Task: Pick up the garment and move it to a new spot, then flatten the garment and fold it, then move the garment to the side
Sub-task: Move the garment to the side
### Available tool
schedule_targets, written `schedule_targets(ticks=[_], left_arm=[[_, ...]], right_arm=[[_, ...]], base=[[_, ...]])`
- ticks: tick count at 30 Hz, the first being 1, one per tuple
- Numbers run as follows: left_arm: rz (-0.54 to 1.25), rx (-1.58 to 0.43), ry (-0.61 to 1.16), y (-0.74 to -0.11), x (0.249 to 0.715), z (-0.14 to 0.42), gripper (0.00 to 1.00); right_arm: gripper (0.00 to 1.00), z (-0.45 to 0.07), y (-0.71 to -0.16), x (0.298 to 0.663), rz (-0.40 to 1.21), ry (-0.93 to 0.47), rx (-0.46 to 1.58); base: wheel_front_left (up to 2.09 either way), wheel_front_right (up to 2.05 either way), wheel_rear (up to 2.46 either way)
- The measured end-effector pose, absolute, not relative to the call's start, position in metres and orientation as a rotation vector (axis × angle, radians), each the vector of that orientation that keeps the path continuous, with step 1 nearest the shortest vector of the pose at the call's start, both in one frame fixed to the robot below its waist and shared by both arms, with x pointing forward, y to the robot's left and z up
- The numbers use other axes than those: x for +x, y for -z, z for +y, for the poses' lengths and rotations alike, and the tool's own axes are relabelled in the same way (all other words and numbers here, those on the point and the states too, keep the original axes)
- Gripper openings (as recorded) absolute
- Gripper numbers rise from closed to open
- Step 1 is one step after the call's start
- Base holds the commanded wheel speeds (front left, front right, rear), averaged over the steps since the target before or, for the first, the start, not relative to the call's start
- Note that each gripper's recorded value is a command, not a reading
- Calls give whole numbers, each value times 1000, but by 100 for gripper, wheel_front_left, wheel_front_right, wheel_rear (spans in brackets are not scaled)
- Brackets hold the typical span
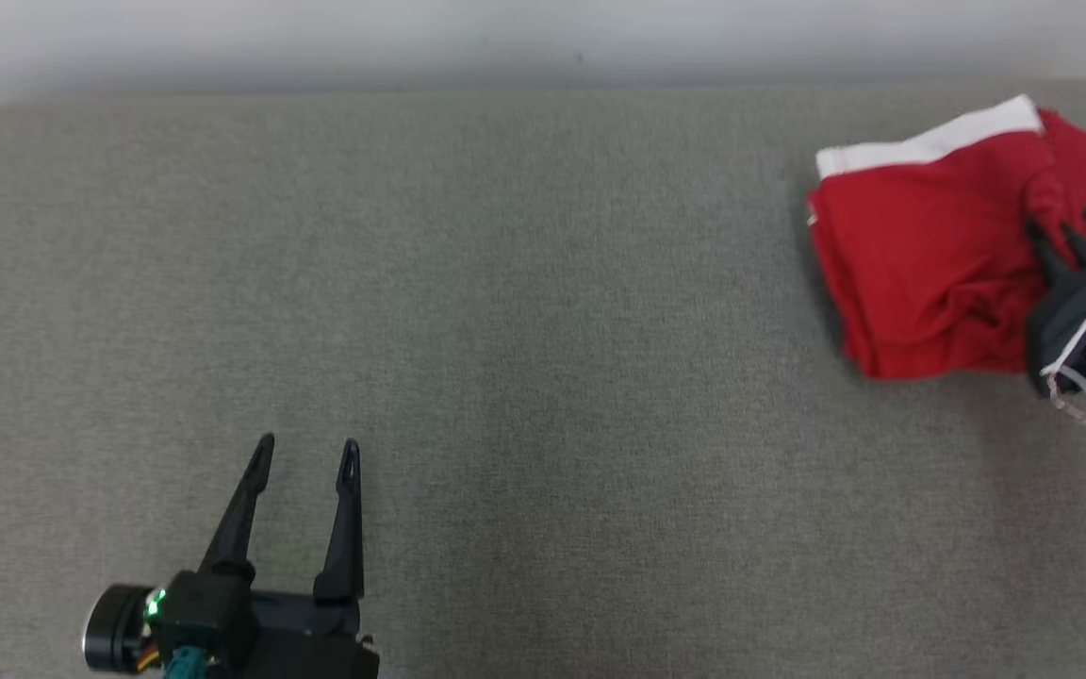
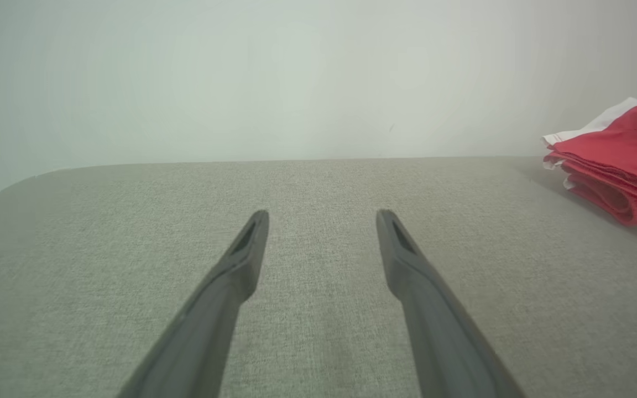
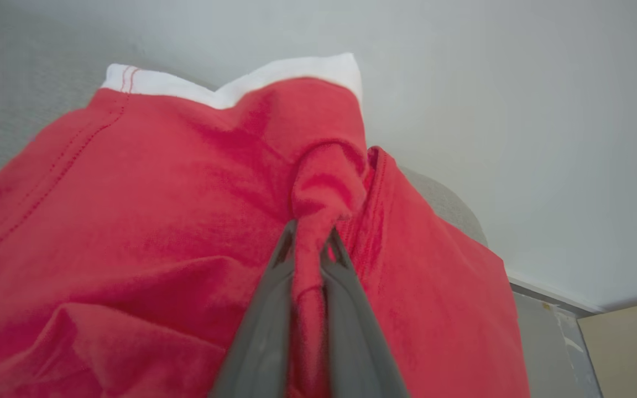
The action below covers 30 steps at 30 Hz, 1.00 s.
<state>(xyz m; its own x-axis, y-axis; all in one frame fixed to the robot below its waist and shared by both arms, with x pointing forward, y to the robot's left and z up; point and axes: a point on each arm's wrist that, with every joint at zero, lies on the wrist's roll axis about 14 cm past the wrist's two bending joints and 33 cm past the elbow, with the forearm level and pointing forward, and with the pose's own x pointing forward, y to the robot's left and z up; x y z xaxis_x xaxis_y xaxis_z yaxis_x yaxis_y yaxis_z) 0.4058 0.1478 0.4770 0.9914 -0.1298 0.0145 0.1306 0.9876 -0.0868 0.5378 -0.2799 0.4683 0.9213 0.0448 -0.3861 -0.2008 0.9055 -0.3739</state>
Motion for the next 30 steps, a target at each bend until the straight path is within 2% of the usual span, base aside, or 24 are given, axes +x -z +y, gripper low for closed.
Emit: schedule_targets(ticks=[10,18,30], left_arm=[[-48,-78,203,-477,445,127,100],[-48,-83,246,-468,460,112,100],[-41,-82,263,-457,471,107,100]], right_arm=[[0,-351,-477,566,455,-42,-581],[0,-404,-484,563,527,41,-657],[0,-426,-480,567,580,64,-714]], base=[[0,0,0],[0,0,0],[0,0,0]])
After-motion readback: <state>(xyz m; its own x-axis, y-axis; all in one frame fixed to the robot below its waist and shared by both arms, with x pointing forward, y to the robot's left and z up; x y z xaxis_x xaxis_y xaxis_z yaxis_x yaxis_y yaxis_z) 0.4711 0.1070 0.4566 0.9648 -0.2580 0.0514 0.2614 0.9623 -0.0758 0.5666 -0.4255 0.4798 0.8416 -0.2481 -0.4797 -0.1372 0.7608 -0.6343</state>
